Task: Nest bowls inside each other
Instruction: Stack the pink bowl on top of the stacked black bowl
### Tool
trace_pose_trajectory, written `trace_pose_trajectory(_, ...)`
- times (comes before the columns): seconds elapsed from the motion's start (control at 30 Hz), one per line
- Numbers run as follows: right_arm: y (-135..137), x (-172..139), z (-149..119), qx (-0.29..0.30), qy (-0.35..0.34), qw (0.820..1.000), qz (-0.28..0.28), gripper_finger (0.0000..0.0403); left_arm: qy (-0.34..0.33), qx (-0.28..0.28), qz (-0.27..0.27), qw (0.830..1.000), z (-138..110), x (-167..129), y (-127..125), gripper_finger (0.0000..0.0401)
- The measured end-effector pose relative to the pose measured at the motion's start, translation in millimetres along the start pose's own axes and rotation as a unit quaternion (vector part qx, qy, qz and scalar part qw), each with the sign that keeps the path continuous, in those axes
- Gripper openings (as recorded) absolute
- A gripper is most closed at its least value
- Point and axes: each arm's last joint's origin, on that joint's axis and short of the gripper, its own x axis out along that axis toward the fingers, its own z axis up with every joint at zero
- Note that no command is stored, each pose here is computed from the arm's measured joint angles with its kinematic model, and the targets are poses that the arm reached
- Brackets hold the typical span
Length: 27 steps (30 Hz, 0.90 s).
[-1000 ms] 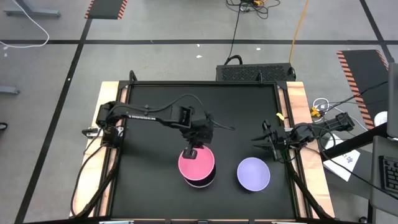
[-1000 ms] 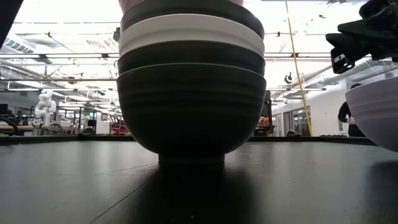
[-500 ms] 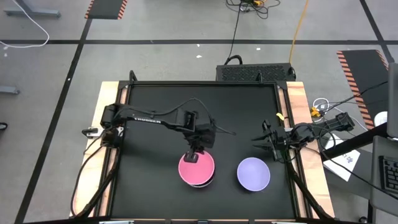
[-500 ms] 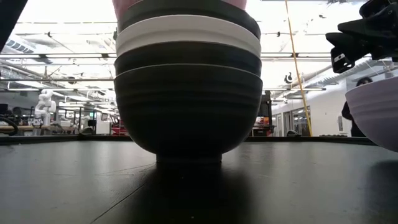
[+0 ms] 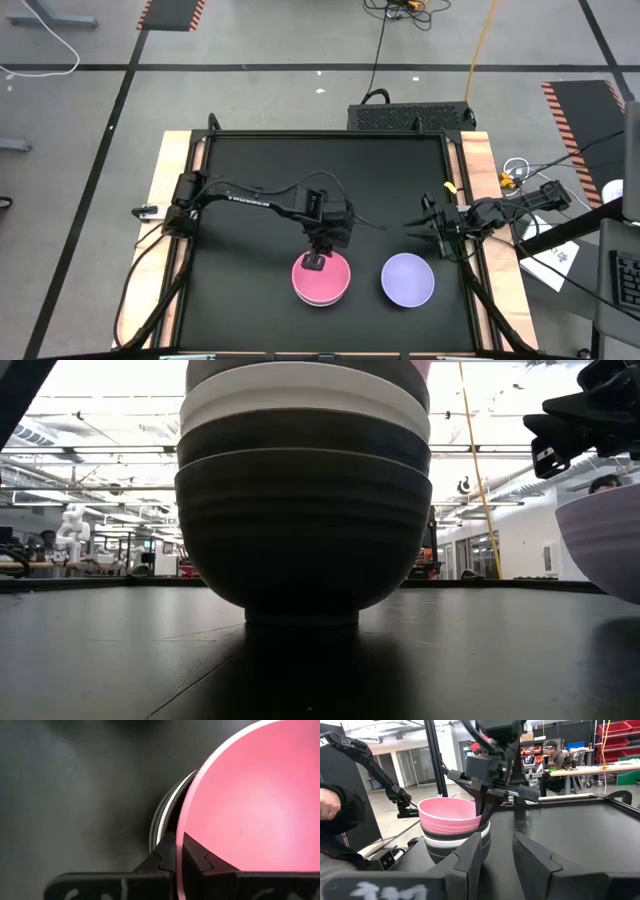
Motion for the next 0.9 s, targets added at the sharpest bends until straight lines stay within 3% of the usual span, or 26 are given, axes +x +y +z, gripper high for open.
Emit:
trace_pose_trajectory(0.23,0,0,0,-0.008,0.002,1.000,0.000,0.0105,0.018,0.006,0.097,0.995,1,5,-8,0.0006)
trace_pose_trajectory(0.4,0,0,-1,-0.008,0.003,1.000,0.000,0.0105,0.024,0.002,0.119,0.993,0,5,-8,0.0006)
trace_pose_trajectory(0.57,0,0,-1,-0.008,0.003,1.000,0.000,0.0105,0.035,-0.002,0.183,0.983,-1,5,-10,0.0006)
trace_pose_trajectory(0.9,0,0,-1,-0.008,0.003,1.000,0.000,0.0105,0.068,-0.013,0.229,0.971,-7,5,-14,0.0006)
